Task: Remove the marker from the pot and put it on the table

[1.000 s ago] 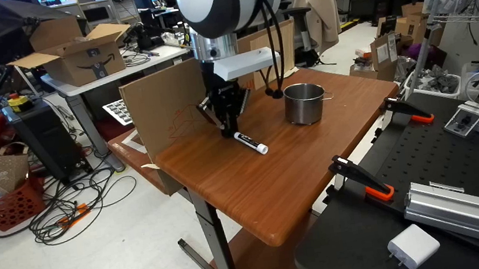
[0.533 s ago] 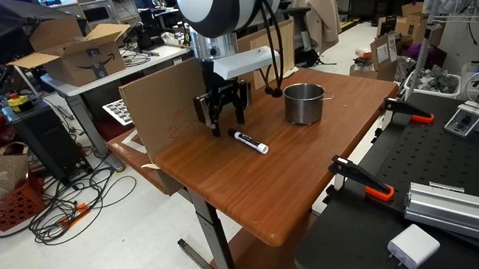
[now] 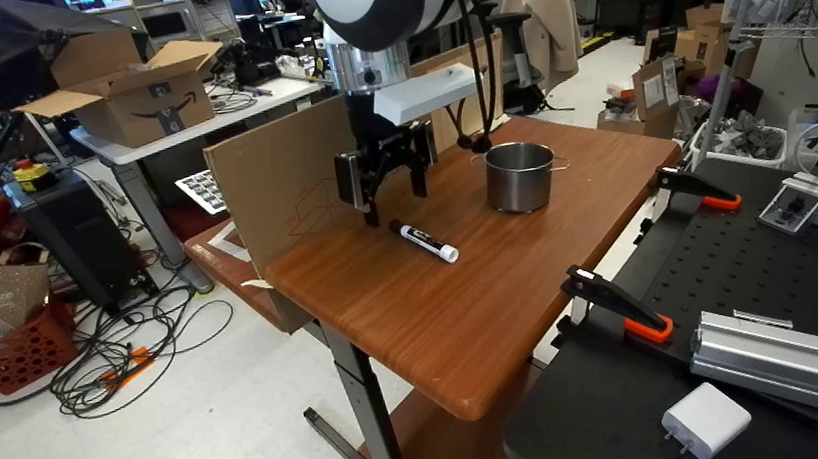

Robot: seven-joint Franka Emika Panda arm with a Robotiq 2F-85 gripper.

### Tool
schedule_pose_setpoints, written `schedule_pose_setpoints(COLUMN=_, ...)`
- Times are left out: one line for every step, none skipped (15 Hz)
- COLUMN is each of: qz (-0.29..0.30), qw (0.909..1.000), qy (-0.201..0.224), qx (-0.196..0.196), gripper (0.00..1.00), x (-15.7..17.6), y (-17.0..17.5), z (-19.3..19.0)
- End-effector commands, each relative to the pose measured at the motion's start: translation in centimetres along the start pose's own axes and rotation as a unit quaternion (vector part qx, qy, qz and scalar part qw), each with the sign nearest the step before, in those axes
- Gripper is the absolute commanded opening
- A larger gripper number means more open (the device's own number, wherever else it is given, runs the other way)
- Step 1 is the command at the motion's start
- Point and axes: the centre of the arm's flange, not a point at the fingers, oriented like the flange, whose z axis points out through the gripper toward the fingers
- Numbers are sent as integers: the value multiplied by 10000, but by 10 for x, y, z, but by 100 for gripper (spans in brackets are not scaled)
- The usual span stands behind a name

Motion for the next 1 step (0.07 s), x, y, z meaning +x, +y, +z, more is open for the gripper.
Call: schedule_pose_setpoints(qz=1, qw=10000, qy=-10, qx=-1, gripper=100, x=0, y=0, z=2)
